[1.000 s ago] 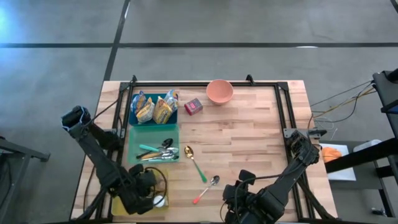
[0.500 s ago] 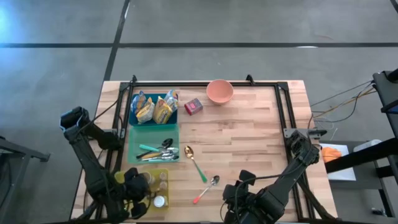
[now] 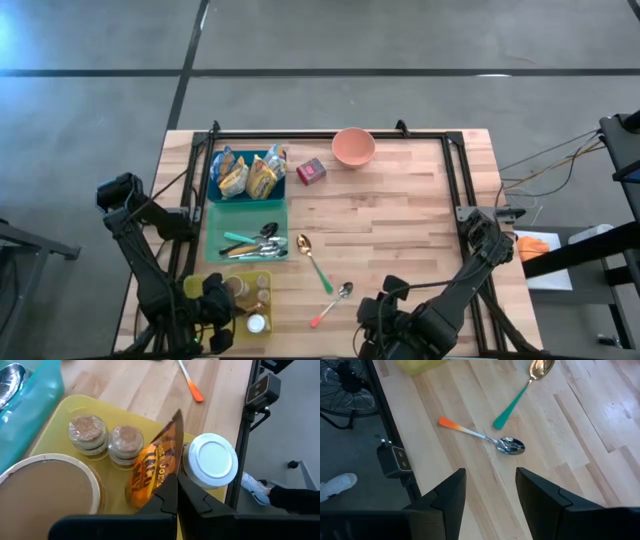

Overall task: Pick & Place Food Item
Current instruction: Put the orange spice pack into the yellow bin

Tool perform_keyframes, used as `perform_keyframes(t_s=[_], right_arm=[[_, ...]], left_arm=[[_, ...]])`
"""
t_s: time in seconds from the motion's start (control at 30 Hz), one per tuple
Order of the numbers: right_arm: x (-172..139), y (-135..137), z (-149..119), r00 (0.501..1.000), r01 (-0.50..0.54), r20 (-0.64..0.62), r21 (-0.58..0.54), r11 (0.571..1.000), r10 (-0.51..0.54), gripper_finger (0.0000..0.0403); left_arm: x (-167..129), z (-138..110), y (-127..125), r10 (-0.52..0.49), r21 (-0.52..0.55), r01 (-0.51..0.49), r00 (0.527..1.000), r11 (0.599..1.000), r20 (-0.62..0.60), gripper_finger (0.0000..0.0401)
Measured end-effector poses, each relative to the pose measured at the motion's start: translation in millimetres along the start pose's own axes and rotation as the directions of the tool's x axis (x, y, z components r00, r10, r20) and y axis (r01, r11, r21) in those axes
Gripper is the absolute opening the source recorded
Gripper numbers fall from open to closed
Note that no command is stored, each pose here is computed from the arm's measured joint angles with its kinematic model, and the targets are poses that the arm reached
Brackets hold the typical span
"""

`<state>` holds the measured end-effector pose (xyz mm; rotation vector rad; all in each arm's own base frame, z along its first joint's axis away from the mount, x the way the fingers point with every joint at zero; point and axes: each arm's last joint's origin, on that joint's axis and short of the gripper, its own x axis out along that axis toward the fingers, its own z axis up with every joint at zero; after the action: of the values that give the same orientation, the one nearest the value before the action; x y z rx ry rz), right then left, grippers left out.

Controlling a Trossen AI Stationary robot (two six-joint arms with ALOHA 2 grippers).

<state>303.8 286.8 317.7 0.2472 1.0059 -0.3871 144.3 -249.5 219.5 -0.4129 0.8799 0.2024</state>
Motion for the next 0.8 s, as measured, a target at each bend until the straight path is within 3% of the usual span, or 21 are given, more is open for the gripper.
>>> perform_keyframes(t_s=[0.53, 0.8], right_arm=[[-0.3, 0.0, 0.5, 1.000, -0.003, 0.001, -0.009, 1.000, 0.003, 0.0170], [-1.0, -0.4, 0.8, 1.000, -0.005, 0.002, -0.007, 1.000, 0.005, 0.0170]], left_arm=[[0.0, -1.8, -0.2, -0.007, 0.027, 0.008, 0.999, 1.000, -0.031, 0.0001], [-0.3, -2.2, -0.6, -0.013, 0.020, 0.014, 0.998, 1.000, -0.063, 0.0075]])
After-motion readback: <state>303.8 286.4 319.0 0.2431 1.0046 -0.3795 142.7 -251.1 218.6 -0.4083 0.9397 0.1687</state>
